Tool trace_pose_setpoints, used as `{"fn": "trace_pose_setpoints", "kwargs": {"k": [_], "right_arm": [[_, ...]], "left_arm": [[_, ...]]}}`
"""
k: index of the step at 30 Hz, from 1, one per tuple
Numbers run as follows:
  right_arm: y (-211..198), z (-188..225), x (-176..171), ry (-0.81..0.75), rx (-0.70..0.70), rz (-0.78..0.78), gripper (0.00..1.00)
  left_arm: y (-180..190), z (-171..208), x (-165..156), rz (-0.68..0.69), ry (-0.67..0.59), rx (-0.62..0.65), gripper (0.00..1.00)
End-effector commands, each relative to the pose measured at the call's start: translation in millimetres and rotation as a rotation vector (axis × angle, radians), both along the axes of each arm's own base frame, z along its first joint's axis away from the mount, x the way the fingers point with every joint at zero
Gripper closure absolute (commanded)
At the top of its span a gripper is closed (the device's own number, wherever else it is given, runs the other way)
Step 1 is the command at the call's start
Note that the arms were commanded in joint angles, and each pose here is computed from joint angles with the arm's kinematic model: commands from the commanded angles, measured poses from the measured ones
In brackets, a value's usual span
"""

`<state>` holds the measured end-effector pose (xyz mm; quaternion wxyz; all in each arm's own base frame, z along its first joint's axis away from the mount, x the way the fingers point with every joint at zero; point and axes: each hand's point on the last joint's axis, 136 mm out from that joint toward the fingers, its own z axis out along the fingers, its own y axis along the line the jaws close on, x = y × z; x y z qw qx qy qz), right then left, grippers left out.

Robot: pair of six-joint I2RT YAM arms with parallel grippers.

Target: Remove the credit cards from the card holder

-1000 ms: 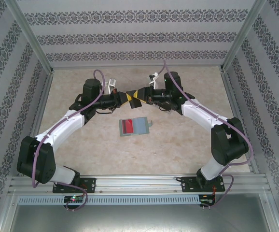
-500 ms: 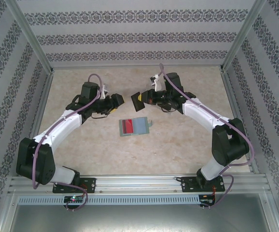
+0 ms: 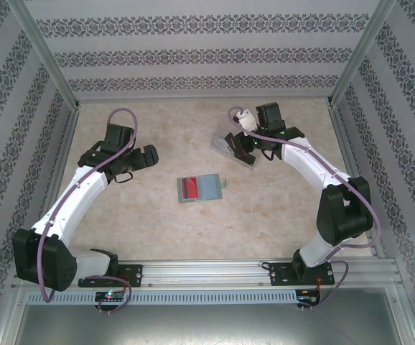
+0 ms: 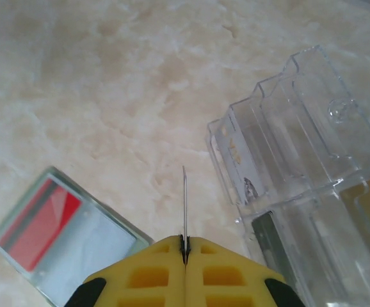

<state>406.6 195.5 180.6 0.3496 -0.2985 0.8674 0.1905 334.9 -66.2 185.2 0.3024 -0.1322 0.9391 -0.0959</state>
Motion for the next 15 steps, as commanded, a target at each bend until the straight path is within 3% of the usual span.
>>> {"fn": "trace_pose_setpoints", "kwargs": {"k": [1,6,15], "right_arm": [[-13.8,-7.8,6.1,-0.07,-0.177,0.13,1.0],[-27.3,-29.3,16.6,-0.048,-0.306,0.187,1.0],[-30.4,-49.9,24.3,0.019,-0.316,0.252,1.0]], "left_arm": [[16.9,-1.6,-11.2,-0.002,0.025,0.098,0.01],[18.4,0.1,-13.6,0.003,0.019,0.102,0.01],[15.8,-0.7,-13.0,-0.009,0.02,0.093,0.01]]}}
